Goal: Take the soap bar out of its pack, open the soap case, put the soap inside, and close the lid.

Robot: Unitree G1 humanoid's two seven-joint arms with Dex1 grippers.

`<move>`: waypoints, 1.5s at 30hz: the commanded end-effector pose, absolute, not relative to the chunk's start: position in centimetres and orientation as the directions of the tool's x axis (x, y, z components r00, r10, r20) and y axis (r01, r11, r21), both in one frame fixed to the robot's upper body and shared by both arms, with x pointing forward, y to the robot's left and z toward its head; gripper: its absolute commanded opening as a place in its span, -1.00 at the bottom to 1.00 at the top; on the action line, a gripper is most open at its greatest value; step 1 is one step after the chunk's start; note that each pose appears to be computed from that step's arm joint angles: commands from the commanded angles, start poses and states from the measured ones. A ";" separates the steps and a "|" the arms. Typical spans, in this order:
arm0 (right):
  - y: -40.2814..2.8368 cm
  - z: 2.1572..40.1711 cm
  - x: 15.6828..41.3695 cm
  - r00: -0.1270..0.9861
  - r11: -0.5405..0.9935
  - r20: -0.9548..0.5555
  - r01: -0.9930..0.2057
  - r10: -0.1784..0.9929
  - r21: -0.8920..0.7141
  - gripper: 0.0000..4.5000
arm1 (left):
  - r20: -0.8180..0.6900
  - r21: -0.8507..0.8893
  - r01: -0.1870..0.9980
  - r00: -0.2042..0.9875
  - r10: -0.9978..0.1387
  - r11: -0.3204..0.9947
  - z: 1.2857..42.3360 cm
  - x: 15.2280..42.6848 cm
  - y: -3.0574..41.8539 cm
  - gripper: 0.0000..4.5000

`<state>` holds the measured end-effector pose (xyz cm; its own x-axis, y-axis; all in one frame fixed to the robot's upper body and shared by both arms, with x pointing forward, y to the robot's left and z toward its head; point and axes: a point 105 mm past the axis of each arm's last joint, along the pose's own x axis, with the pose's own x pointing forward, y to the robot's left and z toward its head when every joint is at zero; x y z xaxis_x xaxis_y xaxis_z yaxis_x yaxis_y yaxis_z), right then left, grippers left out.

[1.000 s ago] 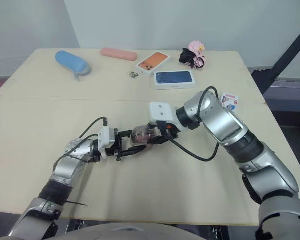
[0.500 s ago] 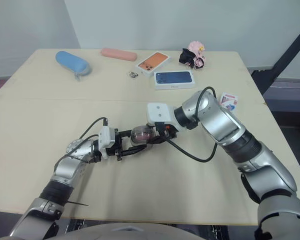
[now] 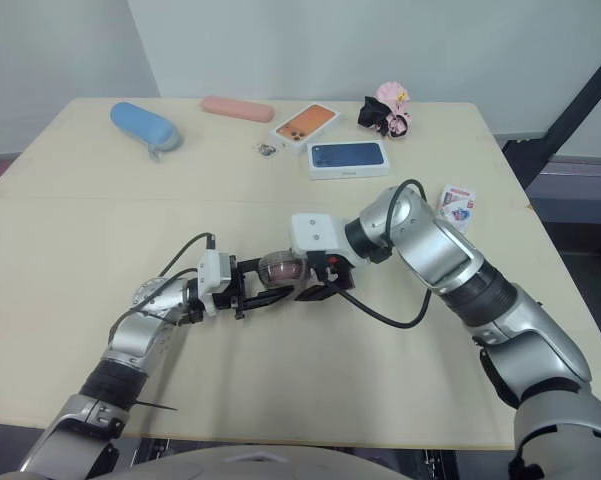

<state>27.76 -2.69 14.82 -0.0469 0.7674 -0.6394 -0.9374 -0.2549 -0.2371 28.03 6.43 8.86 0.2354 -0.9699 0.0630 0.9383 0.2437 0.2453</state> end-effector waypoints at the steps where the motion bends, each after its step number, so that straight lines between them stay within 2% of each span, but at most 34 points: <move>1: -2.7 15.7 27.9 -0.027 -0.259 -0.632 -0.925 0.775 -0.277 0.76 | 0.059 0.254 0.926 0.273 -0.960 0.279 9.0 28.6 7.0 -0.14; 13: -5.1 17.6 29.3 0.072 -0.162 -0.597 -0.930 0.799 -0.330 0.76 | 0.051 0.248 0.927 0.279 -0.959 0.283 8.8 28.5 7.2 -0.14; 17: -5.9 18.8 30.2 0.145 -0.076 -0.531 -0.925 0.835 -0.372 0.76 | 0.051 0.247 0.926 0.282 -0.958 0.286 8.8 28.6 7.3 -0.14; 22: -8.1 19.0 30.1 0.151 -0.038 -0.499 -0.936 0.853 -0.349 0.76 | 0.050 0.246 0.926 0.283 -0.958 0.286 8.8 28.6 7.3 -0.14; 25: -8.8 18.9 29.6 0.137 -0.017 -0.472 -0.952 0.871 -0.307 0.43 | 0.047 0.244 0.927 0.282 -0.958 0.285 8.8 28.6 7.3 -0.14; 26: -9.1 18.6 29.6 0.135 -0.009 -0.468 -0.957 0.873 -0.291 0.23 | 0.047 0.244 0.927 0.282 -0.958 0.284 8.8 28.6 7.3 -0.14; 29: -10.1 17.6 29.4 0.134 0.001 -0.471 -0.962 0.872 -0.272 -0.17 | 0.050 0.236 0.928 0.285 -0.957 0.288 8.8 28.7 7.3 -0.14; 34: -10.3 18.1 28.8 0.091 -0.008 -0.402 -0.971 0.911 -0.238 -0.95 | 0.064 0.200 0.930 0.303 -0.951 0.309 8.9 29.0 7.3 -0.14; 45: -6.6 21.7 26.5 0.003 -0.080 -0.322 -0.967 0.947 -0.242 -0.98 | 0.050 0.203 0.933 0.292 -0.955 0.296 8.8 28.6 7.3 -0.14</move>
